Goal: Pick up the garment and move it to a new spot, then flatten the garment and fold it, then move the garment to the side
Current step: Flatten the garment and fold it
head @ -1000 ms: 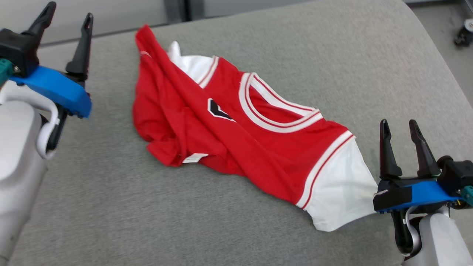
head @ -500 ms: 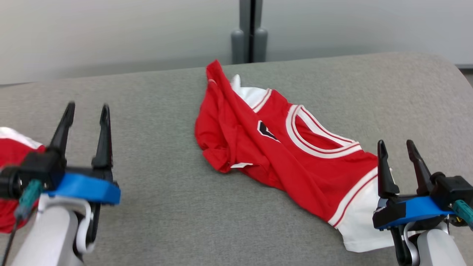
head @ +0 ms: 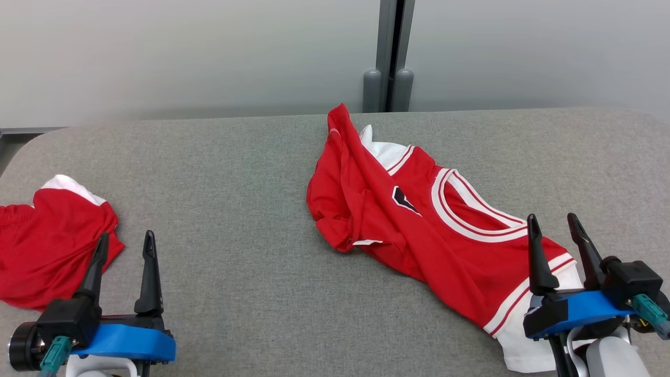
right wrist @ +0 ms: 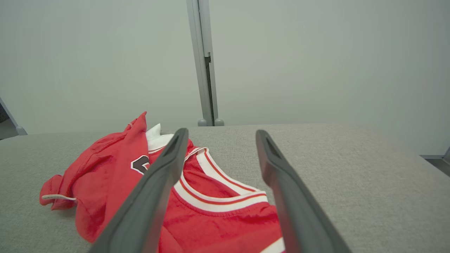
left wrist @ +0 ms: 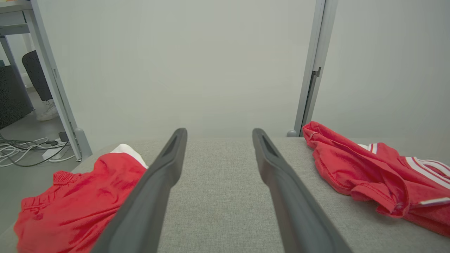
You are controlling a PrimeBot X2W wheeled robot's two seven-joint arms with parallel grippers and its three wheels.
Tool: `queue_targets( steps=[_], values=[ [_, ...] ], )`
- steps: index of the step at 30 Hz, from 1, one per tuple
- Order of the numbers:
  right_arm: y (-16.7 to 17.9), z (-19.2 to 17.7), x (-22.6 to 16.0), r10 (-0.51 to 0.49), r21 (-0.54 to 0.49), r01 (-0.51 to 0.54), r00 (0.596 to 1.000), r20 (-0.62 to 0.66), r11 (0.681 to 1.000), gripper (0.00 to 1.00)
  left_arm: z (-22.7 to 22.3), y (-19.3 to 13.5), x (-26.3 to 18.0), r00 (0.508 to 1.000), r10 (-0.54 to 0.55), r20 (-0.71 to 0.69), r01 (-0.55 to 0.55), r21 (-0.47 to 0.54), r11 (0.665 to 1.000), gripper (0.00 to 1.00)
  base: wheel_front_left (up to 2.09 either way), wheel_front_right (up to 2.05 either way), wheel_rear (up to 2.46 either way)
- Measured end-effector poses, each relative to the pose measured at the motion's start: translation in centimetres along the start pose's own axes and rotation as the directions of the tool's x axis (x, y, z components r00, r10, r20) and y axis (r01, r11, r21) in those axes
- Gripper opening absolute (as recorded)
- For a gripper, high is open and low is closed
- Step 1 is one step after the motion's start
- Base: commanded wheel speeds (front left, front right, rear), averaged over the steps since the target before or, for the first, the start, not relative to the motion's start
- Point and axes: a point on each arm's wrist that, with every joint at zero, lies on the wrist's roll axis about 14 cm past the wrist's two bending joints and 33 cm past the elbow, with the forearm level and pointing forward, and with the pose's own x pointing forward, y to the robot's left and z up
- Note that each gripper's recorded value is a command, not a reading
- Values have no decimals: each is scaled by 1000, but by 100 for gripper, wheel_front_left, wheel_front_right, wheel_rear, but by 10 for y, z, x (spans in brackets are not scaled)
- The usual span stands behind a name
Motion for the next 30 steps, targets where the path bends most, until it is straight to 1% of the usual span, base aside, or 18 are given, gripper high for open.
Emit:
queue_targets(
  steps=[3, 7, 8, 9, 12, 15, 16, 17, 18, 19, 20, 25, 30],
  values=[
    [0, -1, -1, 0, 0, 0, 1000, -4, 1000, 100, -1, -3, 2, 1000, -12, 0, 12, 1, 1000, 100, 0, 0, 0],
    [-5, -3, -3, -14, 4, 14, 1000, -9, 1000, 100, -2, -17, 10, 998, -69, 1, 69, 12, 998, 100, 0, 0, 0],
    [-5, -3, -3, -14, 4, 14, 1000, -9, 1000, 100, -2, -17, 10, 998, -69, 1, 69, 12, 998, 100, 0, 0, 0],
    [-9, -4, -5, -24, 4, 24, 1000, -12, 1000, 100, 2, -29, 19, 994, -110, 14, 110, 17, 994, 100, 0, 0, 0],
    [-15, -5, -7, -41, 3, 42, 999, -17, 999, 100, 6, -56, 33, 981, -191, 31, 191, 10, 982, 100, 0, 0, 0],
    [-22, -5, -8, -61, 3, 61, 998, -17, 998, 100, 8, -85, 48, 960, -277, 40, 276, 15, 961, 100, 0, 0, 0],
    [-22, -5, -8, -61, 3, 61, 998, -17, 998, 100, 8, -85, 48, 960, -277, 40, 276, 15, 961, 100, 0, 0, 0],
    [-27, -7, -10, -76, 1, 76, 997, -22, 997, 100, 5, -103, 56, 943, -332, 33, 331, 15, 943, 100, 0, 0, 0],
    [-27, -7, -10, -76, 1, 76, 997, -22, 997, 100, 5, -103, 56, 943, -332, 33, 331, 15, 943, 100, 0, 0, 0],
    [-32, -8, -11, -91, 1, 91, 995, -26, 996, 100, -4, -120, 62, 925, -379, 9, 379, 12, 925, 100, 0, 0, 0],
    [-32, -8, -11, -91, 1, 91, 995, -26, 996, 100, -4, -120, 62, 925, -379, 9, 379, 12, 925, 100, 0, 0, 0],
    [-44, -11, -14, -124, 1, 124, 992, -35, 992, 100, -39, -159, 64, 864, -495, -91, 496, -14, 868, 100, 0, 0, 0],
    [-53, -16, -17, -150, -2, 151, 987, -48, 989, 100, -78, -178, 53, 799, -564, -209, 568, -43, 822, 100, 0, 0, 0]
  ],
)
